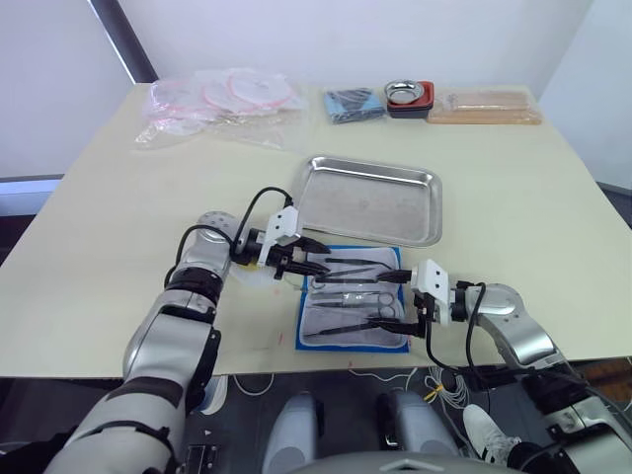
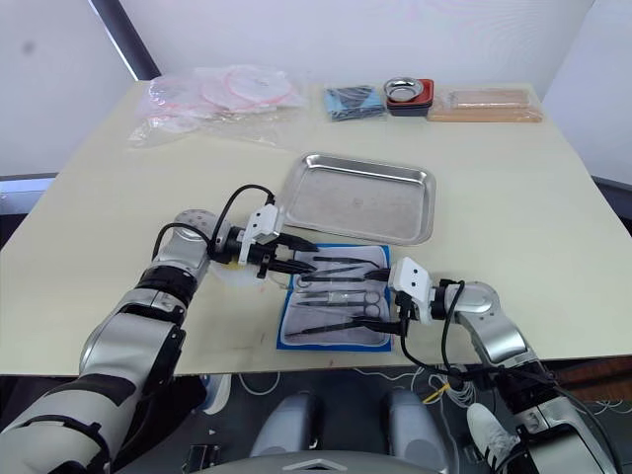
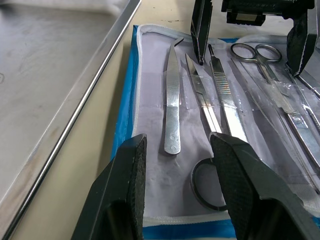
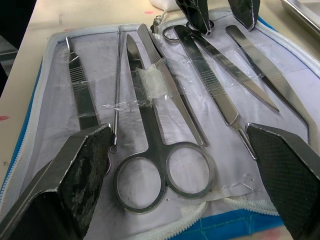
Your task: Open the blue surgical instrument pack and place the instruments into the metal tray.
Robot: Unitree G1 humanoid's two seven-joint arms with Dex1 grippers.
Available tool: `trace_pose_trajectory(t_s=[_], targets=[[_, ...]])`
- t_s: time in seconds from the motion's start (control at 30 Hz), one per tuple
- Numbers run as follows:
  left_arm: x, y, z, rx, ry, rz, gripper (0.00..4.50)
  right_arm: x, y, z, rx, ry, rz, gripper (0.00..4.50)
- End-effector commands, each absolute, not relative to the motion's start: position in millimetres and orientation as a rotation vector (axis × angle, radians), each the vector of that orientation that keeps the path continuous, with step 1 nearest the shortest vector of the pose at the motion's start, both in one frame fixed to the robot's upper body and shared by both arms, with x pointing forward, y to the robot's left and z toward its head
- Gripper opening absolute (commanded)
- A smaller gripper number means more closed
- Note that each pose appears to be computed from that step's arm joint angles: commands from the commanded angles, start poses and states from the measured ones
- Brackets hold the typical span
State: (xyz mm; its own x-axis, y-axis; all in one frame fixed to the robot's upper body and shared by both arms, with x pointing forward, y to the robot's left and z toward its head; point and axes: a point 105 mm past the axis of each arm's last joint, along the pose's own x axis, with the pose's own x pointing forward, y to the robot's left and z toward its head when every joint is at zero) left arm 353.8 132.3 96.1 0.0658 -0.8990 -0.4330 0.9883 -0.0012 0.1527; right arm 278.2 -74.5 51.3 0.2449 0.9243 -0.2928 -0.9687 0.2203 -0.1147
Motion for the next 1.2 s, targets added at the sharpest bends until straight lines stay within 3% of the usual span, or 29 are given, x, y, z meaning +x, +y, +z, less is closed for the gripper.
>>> trace_pose_trajectory(t_s=[0.03, 0.5, 0.6, 0.73, 1.2], targets=[[353.5, 131.8, 96.9, 0.482, 0.222, -1.515, 2.15, 263.2, -94.7, 0.8, -0.331, 0.417, 1.31, 4.5], [351.4, 131.1, 88.8, 0.485, 0.238, -1.512, 2.15, 257.5, -101.1, -6.6, -0.355, 0.433, 1.338, 4.5], [351.4, 130.4, 88.8, 0.481, 0.235, -1.513, 1.4, 257.0, -101.9, -7.4, -0.357, 0.436, 1.337, 4.5], [352.2, 128.4, 88.7, 0.484, 0.222, -1.506, 0.07, 254.8, -104.9, -13.5, -0.392, 0.454, 1.334, 4.5], [357.2, 126.2, 100.9, 0.541, 0.15, -1.478, 0.07, 248.6, -115.5, -30.3, -0.412, 0.567, 1.324, 4.5]])
